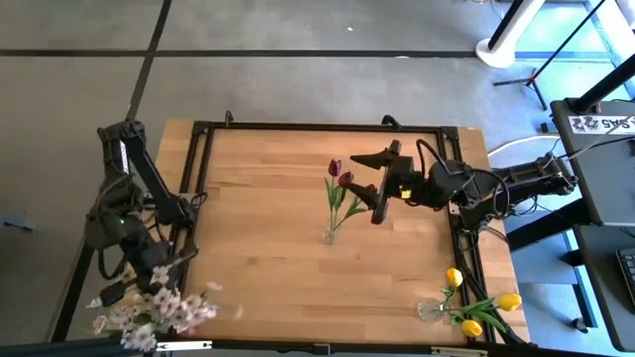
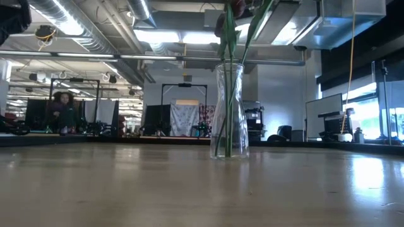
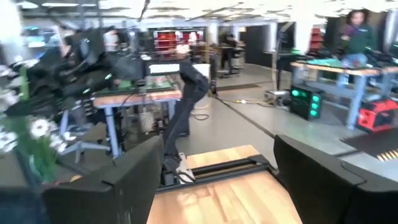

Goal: Sort flowers into vase by color
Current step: Put the white flowers into the purple vase

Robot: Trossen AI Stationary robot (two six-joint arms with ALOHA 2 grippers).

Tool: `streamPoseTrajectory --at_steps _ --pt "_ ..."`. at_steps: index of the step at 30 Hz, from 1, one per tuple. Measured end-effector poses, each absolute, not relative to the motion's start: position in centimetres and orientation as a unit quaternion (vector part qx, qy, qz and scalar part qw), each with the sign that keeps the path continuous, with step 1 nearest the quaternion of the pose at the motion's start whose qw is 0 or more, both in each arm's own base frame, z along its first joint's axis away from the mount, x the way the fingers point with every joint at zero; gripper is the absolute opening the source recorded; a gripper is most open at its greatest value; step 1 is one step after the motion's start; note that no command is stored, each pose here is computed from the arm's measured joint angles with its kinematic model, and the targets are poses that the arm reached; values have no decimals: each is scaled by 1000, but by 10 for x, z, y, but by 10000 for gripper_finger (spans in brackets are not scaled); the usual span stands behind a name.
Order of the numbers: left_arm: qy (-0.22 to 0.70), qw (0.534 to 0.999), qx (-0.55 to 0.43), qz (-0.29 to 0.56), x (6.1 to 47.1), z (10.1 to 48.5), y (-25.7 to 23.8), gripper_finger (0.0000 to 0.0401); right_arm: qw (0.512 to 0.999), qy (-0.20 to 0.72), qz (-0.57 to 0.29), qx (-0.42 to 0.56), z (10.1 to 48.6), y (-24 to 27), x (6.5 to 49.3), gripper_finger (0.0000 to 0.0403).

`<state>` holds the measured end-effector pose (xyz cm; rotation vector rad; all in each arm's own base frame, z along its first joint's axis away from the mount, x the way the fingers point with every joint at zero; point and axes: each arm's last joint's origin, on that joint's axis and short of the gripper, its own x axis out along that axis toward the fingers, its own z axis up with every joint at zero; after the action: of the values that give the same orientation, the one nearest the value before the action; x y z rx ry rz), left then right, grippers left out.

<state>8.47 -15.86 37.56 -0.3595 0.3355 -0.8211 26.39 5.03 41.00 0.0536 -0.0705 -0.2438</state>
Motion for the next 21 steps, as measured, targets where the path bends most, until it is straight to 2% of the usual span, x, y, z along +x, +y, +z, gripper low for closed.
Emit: streamPoseTrajectory --at_steps 4,12,21 --pt "134 863 -192 -448 83 363 -161 1 987 -39 -152 48 410 53 262 303" --pt "134 842 -198 -483 80 354 -161 1 984 -41 -162 63 410 52 262 303" --pt "89 850 -147 -499 76 359 -153 0 982 -43 -167 77 410 51 262 303"
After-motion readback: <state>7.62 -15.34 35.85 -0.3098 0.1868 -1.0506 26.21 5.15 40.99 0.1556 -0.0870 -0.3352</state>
